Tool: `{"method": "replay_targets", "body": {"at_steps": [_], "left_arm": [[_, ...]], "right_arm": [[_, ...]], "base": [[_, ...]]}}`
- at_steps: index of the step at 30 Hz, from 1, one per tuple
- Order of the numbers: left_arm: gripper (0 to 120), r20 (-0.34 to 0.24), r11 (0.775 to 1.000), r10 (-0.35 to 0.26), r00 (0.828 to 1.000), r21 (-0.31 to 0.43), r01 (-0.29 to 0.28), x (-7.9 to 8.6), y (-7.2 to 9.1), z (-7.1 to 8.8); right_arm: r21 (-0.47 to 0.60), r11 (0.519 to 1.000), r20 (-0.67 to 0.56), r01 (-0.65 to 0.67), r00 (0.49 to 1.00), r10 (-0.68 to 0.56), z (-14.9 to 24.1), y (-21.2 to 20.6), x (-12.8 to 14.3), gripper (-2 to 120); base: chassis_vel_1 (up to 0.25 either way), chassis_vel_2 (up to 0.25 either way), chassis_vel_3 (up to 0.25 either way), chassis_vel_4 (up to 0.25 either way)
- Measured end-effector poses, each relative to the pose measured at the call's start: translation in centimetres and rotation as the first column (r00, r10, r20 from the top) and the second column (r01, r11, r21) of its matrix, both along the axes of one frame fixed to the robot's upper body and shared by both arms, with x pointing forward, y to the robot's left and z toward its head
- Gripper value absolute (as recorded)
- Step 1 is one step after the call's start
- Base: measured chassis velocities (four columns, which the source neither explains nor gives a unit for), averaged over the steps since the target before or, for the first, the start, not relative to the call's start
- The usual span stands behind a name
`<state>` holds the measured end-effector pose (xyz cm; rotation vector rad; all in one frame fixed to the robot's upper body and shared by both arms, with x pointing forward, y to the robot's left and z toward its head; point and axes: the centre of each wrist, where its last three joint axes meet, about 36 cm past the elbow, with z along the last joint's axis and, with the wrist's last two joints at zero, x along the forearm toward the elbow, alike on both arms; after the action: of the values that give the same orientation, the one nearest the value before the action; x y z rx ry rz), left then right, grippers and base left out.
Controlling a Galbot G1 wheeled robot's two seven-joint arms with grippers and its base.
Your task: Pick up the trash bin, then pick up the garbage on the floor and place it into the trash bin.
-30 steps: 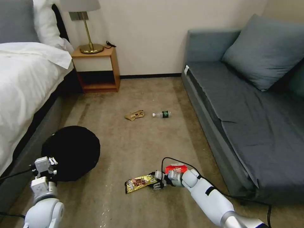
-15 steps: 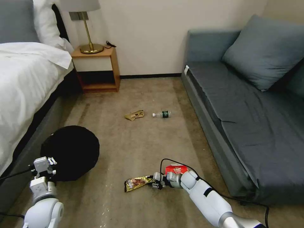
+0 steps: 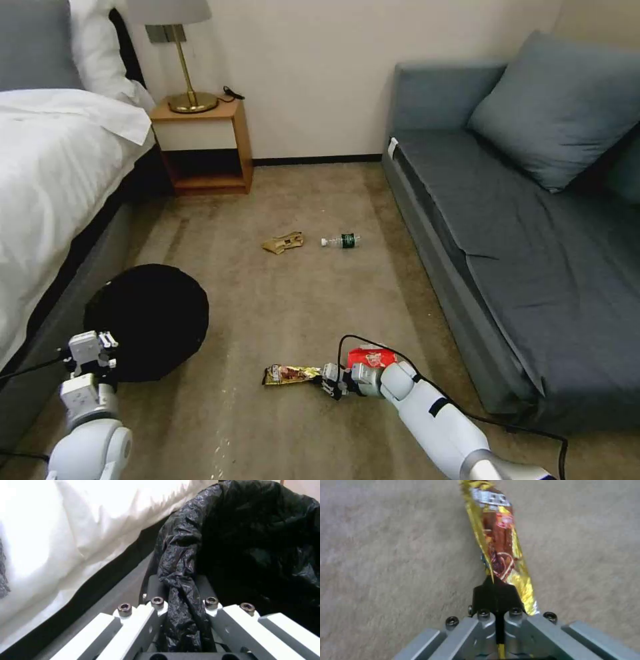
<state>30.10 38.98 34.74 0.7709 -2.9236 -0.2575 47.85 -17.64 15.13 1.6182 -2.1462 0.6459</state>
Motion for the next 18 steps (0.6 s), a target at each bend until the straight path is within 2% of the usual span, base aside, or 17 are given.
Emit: {"method": "replay_targets", "body": {"at_steps": [8,11,13,14,16,17,18], "left_arm": [[7,-0.004,1.0,-0.005,1.0,-0.002,0.005,-0.2,-0.2,-0.1],[7,-0.007,1.0,-0.016,1.0,-0.007,0.015,-0.3,-0.4,0.1],[7,-0.011,1.0,-0.02,1.0,-0.012,0.02,-0.4,-0.5,0.1],[7,-0.014,1.0,-0.024,1.0,-0.018,0.024,-0.5,-0.6,0.2],[7,-0.019,0.999,-0.031,0.999,-0.024,0.031,-0.6,-0.8,0.2],[7,-0.019,0.999,-0.031,0.999,-0.024,0.031,-0.6,-0.8,0.2],[7,-0.019,0.999,-0.033,0.999,-0.025,0.032,-0.6,-0.8,0.2]], "right_arm": [[0.136,0.988,0.069,0.069,0.994,-0.079,3.0,0.2,0.9,0],[0.274,0.953,0.135,0.132,0.975,-0.174,6.2,2.0,2.0,0],[0.305,0.941,0.143,0.145,0.97,-0.196,6.9,2.5,2.2,0],[0.347,0.923,0.145,0.165,0.963,-0.227,7.9,3.2,2.5,0],[0.469,0.856,0.096,0.218,0.951,-0.294,11.5,6.3,2.8,0],[0.469,0.856,0.096,0.218,0.951,-0.294,11.5,6.3,2.8,0],[0.519,0.822,0.054,0.237,0.95,-0.308,13.1,7.8,2.7,0]], "base": [[0.0,0.0,0.0,0.0],[0.0,0.0,0.0,0.0],[0.0,0.0,0.0,0.0],[0.0,0.0,0.0,0.0],[0.0,0.0,0.0,0.0],[0.0,0.0,0.0,0.0],[0.0,0.0,0.0,0.0]]}}
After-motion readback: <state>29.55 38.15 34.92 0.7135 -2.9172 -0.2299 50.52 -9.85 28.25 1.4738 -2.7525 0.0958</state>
